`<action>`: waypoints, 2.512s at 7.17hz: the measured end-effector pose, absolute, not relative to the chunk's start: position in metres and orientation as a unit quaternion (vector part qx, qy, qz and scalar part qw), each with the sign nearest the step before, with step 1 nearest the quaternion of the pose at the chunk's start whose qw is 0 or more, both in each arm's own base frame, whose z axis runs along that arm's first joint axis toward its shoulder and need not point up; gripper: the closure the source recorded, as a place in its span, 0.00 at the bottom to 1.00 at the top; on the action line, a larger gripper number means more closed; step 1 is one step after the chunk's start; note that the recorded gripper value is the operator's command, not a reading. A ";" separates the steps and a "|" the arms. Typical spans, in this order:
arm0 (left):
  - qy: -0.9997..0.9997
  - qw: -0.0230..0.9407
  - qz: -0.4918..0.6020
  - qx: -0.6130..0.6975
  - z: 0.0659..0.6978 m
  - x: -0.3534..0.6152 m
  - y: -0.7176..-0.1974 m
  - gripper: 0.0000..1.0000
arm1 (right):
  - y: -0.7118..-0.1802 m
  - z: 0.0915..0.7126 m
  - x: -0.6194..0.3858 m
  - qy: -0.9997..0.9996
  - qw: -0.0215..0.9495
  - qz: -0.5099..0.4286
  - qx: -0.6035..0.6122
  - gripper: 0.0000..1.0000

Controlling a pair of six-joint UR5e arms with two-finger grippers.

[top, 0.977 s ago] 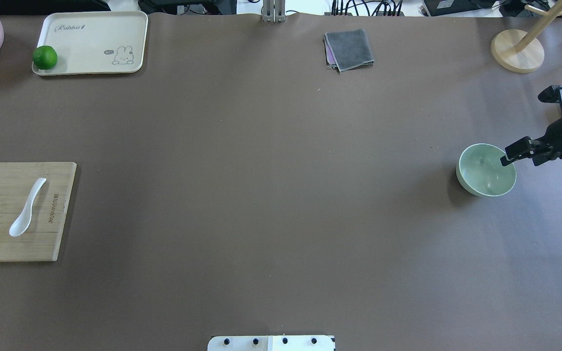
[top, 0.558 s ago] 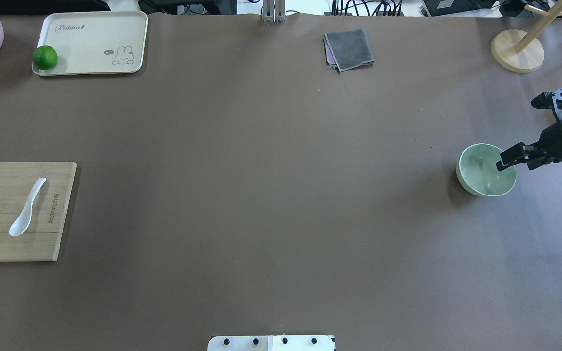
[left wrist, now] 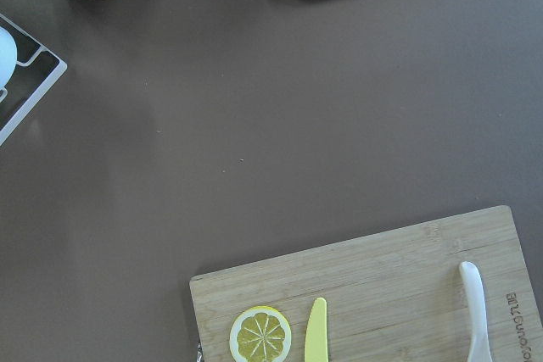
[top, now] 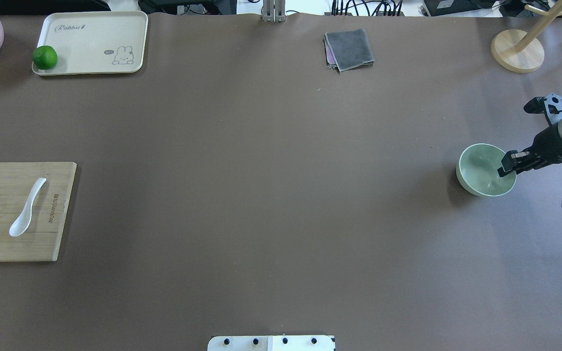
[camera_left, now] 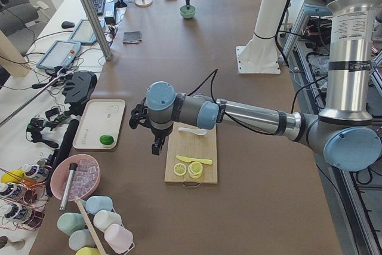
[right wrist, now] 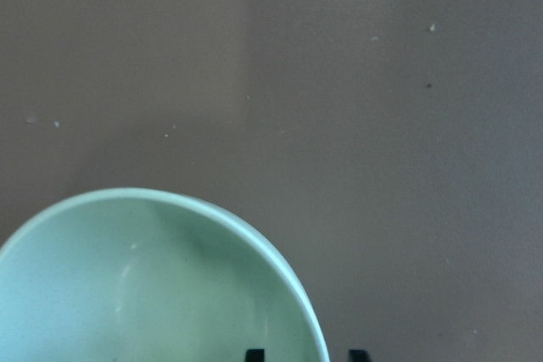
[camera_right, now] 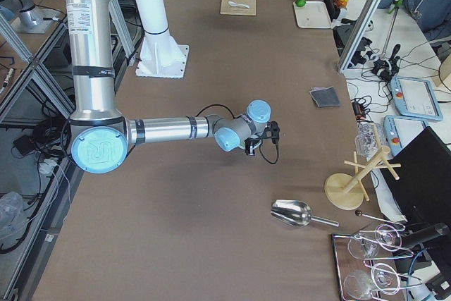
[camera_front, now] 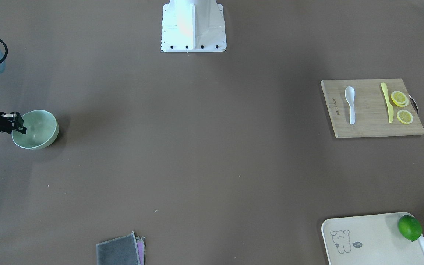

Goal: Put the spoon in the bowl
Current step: 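Grip the bowl rim and drag the bowl toward the table center, then release the bowl and lift the right gripper while the left gripper reaches the spoon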

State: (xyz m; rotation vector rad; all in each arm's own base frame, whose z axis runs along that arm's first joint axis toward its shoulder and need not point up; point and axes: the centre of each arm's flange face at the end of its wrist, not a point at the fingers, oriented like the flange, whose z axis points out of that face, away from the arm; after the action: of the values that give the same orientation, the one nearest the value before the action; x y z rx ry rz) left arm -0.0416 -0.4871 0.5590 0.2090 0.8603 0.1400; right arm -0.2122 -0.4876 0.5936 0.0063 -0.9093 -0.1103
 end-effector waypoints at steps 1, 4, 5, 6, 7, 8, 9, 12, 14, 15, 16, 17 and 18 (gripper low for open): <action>0.417 0.902 0.058 0.098 0.557 -0.042 -0.487 0.04 | -0.487 0.587 -0.213 -0.442 0.895 -0.056 0.007 1.00; 0.427 0.899 0.044 0.089 0.531 -0.004 -0.497 0.02 | -0.501 0.501 -0.248 -0.488 0.872 -0.035 0.009 1.00; 0.432 0.897 0.048 0.082 0.524 0.017 -0.499 0.02 | -0.500 0.457 -0.289 -0.501 0.865 -0.021 0.000 1.00; 0.436 0.895 0.048 0.075 0.519 0.035 -0.499 0.02 | -0.493 0.410 -0.339 -0.511 0.860 -0.004 -0.006 1.00; 0.440 0.895 0.038 0.059 0.515 0.056 -0.499 0.02 | -0.478 0.364 -0.394 -0.519 0.855 0.013 -0.008 1.00; 0.442 0.895 0.034 0.042 0.513 0.082 -0.497 0.02 | -0.458 0.328 -0.442 -0.526 0.850 0.025 -0.008 1.00; 0.443 0.895 0.041 0.034 0.512 0.104 -0.494 0.02 | -0.438 0.304 -0.478 -0.530 0.847 0.034 -0.006 1.00; 0.429 0.902 0.046 0.030 0.515 0.168 -0.483 0.03 | -0.402 0.254 -0.546 -0.515 0.856 0.051 -0.002 1.00; 0.430 0.900 0.065 0.030 0.543 0.196 -0.480 0.06 | -0.392 0.249 -0.563 -0.507 0.861 0.049 0.001 1.00; 0.430 0.899 0.075 0.029 0.553 0.206 -0.476 0.07 | -0.391 0.248 -0.569 -0.505 0.862 0.048 0.001 0.86; 0.428 0.899 0.085 0.025 0.559 0.216 -0.470 0.09 | -0.392 0.247 -0.574 -0.504 0.863 0.047 0.001 0.42; 0.424 0.901 0.092 0.024 0.562 0.224 -0.466 0.16 | -0.392 0.246 -0.576 -0.504 0.862 0.047 0.001 0.05; 0.420 0.902 0.098 0.024 0.564 0.231 -0.462 0.22 | -0.393 0.245 -0.577 -0.505 0.862 0.047 0.001 0.00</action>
State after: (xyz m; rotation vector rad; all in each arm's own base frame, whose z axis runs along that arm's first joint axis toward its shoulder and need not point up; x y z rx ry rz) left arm 0.2310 -0.4625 0.5642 0.0487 0.8691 0.2021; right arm -0.5767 -0.3925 0.2454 0.0024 -1.0589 0.0993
